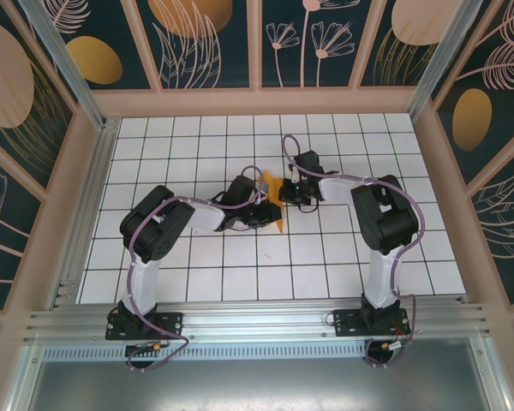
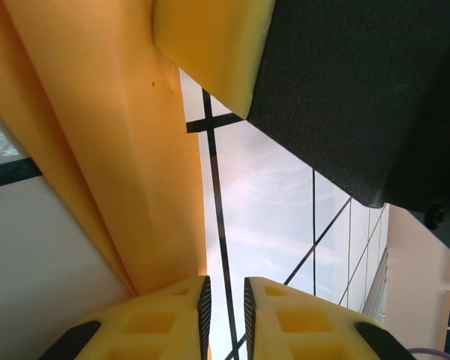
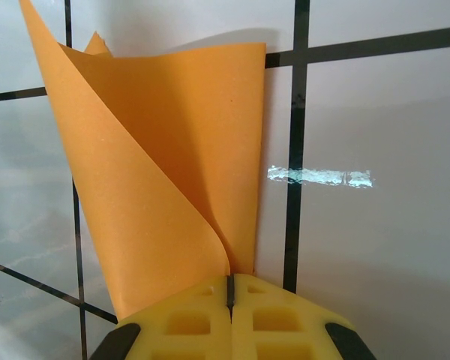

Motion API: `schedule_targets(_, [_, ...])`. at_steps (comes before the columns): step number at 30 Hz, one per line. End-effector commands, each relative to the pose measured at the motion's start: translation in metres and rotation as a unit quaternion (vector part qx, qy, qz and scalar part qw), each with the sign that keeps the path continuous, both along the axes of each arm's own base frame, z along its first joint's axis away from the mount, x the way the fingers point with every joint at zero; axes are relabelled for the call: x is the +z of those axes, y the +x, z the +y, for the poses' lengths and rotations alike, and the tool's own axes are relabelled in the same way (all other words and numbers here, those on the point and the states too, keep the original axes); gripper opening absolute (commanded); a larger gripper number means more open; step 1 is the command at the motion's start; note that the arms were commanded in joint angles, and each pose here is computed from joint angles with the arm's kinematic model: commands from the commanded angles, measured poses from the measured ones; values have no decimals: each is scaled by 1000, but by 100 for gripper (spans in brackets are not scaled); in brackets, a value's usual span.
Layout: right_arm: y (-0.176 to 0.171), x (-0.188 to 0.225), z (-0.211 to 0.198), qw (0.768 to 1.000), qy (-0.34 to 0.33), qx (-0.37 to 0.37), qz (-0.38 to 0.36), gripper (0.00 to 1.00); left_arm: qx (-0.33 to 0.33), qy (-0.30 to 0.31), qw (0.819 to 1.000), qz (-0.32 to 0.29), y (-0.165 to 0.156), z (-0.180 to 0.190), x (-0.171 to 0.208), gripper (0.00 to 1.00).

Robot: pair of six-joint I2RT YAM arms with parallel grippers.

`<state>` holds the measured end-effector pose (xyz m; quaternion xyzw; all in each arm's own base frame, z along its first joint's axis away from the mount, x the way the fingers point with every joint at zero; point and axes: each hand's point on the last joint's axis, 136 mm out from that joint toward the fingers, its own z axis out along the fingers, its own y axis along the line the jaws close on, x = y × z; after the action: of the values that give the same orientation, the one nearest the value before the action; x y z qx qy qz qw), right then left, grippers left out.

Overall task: Fold a paper plane with a square sheet of paper (pick it up from the middle)
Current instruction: Fold the wing for the fifth time at the center of the table.

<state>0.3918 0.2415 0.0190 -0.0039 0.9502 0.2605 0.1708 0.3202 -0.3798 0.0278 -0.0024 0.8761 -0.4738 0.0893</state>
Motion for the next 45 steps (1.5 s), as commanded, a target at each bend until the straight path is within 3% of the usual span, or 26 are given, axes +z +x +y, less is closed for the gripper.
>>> schedule_targets(1, [-24,-34,-8,998,-32,5,56,0,-10,6,1000,1,-5,-2,1,23])
schedule_targets(17, [-26,-36,-5,997,-15,-9,73,0,-21,13,1000,8,-11,-4,-5,22])
schedule_targets(28, [-29,-43,-11,996,-15,-29,87,0,-36,-20,999,-11,-26,-10,22,23])
schedule_targets(45, [-31,-44,-15,995,-16,-35,90,0,-53,39,998,22,-39,-10,-16,24])
